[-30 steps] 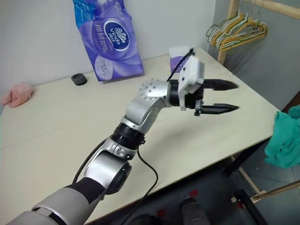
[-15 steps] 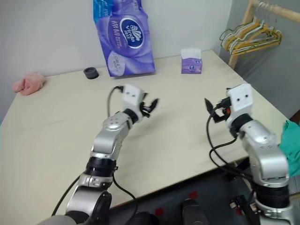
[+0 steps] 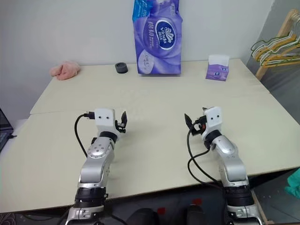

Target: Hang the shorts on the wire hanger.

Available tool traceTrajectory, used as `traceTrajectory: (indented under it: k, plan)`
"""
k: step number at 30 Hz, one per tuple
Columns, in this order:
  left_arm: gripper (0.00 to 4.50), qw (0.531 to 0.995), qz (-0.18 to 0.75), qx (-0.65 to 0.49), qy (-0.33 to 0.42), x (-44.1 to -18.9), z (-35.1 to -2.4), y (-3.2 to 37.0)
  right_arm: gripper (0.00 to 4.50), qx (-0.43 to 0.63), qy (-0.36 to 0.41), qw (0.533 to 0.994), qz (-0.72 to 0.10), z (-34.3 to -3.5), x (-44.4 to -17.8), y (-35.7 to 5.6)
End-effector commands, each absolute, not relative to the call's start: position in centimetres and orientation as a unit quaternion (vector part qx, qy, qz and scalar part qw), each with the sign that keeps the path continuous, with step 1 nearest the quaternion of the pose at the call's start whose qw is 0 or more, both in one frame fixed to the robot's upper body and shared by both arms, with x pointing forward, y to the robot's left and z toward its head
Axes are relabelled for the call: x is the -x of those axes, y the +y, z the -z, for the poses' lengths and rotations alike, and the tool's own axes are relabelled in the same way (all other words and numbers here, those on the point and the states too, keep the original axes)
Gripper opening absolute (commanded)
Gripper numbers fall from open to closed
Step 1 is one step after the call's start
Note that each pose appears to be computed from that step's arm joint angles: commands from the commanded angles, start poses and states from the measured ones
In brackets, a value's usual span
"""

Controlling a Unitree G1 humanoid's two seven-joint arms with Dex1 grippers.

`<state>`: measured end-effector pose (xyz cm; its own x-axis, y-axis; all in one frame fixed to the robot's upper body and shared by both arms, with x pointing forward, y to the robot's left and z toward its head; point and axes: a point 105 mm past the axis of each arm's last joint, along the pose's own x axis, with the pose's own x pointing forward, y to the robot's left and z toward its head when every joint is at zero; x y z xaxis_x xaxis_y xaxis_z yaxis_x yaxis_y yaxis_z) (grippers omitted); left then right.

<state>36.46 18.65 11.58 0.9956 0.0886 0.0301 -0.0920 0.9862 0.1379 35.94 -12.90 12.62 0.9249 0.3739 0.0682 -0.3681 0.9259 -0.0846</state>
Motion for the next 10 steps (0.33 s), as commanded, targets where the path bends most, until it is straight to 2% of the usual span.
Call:
traceTrajectory:
  k: [1,10]
  plan:
    - [2.81,0.994,-0.078,-0.063,-0.046,-36.09,-13.17,19.78,4.44,0.041,-0.080,0.978,-0.186,-14.39,-36.46,-12.65]
    - [2.81,0.992,-0.094,-0.060,-0.058,-35.88,-13.36,20.11,4.44,0.043,-0.078,0.978,-0.189,-14.26,-36.81,-12.44]
